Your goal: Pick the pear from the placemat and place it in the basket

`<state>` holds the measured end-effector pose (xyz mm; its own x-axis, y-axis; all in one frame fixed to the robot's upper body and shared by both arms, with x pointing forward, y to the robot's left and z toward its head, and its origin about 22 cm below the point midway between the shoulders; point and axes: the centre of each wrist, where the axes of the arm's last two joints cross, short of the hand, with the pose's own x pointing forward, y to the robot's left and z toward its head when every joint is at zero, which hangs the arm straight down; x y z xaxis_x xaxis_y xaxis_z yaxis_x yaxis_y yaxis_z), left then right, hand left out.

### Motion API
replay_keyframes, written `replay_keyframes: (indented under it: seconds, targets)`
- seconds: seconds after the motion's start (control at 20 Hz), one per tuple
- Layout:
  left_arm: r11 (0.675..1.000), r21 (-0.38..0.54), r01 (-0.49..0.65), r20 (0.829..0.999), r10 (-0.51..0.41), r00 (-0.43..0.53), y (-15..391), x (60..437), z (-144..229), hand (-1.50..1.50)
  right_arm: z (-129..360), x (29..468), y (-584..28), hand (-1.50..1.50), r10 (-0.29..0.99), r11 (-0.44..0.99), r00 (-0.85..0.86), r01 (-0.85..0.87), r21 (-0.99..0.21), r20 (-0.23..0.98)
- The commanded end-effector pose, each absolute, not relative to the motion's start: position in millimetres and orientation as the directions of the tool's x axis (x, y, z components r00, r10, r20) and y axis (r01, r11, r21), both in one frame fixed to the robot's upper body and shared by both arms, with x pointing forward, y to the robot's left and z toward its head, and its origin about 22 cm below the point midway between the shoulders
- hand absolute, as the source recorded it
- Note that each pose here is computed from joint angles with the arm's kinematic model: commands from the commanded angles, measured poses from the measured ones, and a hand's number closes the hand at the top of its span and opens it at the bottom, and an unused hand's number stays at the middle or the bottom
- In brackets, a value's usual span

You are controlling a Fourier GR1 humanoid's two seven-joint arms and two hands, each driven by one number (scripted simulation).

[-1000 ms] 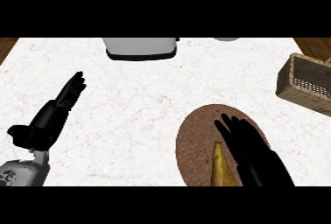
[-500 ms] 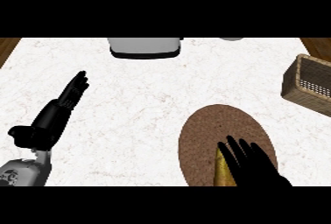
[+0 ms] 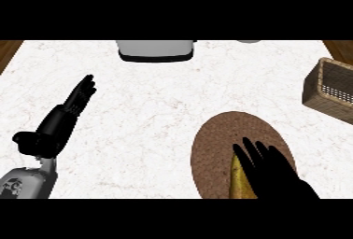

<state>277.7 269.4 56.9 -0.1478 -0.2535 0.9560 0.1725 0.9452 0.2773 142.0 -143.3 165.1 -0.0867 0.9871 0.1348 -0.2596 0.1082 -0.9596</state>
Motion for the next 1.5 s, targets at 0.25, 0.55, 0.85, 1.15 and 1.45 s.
replay_keyframes:
  seconds: [0.25, 0.55, 0.85, 1.15, 1.45]
  targets:
    - [0.943, 0.278, 0.184, 0.955, -0.251, -0.156, 258.1, 278.8, 48.6, 0.0, 182.4, 129.3, -150.1, -1.5, 0.964, 0.251, -0.029, -0.215, -0.944, 0.263]
    - [0.947, 0.259, 0.189, 0.961, -0.232, -0.153, 271.5, 275.3, 71.9, 0.0, 150.2, 139.0, -150.5, -1.5, 0.963, 0.256, -0.036, -0.193, -0.947, 0.268]
    - [0.944, 0.279, 0.173, 0.953, -0.251, -0.171, 264.6, 280.2, 71.5, 0.0, 135.7, 155.0, -179.9, -1.5, 0.972, 0.219, -0.047, -0.158, -0.963, 0.229]
    - [0.948, 0.267, 0.174, 0.956, -0.238, -0.172, 267.6, 296.5, 75.9, 0.0, 104.1, 145.3, -171.1, -1.5, 0.964, 0.234, -0.091, -0.171, -0.957, 0.252]
    - [0.95, 0.27, 0.157, 0.955, -0.243, -0.168, 289.3, 268.0, 63.4, 0.0, 97.1, 120.5, -158.5, -1.5, 0.94, 0.294, -0.121, -0.182, -0.938, 0.318]
